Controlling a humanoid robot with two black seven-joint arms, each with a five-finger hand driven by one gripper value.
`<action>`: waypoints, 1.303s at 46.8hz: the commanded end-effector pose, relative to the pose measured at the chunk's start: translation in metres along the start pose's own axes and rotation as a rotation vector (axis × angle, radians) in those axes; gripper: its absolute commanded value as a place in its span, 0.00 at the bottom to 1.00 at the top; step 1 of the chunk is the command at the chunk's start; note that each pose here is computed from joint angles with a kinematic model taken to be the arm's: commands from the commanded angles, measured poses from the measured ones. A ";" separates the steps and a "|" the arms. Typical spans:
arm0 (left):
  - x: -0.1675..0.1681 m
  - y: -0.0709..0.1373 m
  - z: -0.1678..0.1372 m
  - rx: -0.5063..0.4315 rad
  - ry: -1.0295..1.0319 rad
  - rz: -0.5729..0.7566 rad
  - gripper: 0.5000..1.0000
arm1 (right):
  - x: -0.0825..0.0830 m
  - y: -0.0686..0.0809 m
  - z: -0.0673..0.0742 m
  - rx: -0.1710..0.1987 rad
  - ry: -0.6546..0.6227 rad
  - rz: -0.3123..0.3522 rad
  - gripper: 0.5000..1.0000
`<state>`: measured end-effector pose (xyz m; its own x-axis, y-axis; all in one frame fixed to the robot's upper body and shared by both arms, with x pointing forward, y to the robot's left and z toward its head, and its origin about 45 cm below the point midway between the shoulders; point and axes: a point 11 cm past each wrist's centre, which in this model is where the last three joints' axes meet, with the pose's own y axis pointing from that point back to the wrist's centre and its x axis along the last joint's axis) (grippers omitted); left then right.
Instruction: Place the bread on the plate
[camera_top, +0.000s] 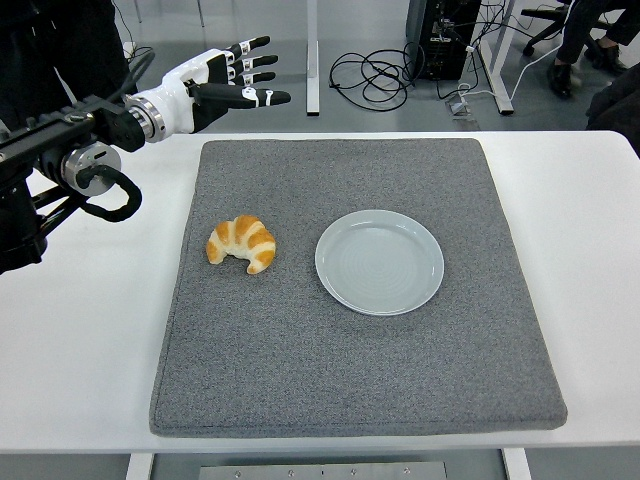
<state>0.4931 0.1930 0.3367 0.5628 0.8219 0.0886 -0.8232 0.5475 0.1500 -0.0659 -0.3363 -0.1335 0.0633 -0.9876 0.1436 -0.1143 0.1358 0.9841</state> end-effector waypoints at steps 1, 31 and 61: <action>0.005 0.011 0.002 0.013 -0.142 -0.012 0.96 | 0.000 0.000 -0.001 0.001 0.000 0.000 1.00; -0.027 0.068 -0.004 0.049 -0.765 -0.177 0.92 | 0.000 0.000 0.000 0.000 -0.001 0.000 1.00; -0.035 0.083 -0.060 0.068 -1.157 -0.196 0.95 | 0.000 0.000 0.000 0.000 -0.001 0.000 1.00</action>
<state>0.4028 0.2199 0.2928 0.4383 0.0910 0.8942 -0.7372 0.6056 0.2997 -0.0658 -0.3363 -0.1335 0.0625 -0.9876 0.1438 -0.1144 0.1360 0.9841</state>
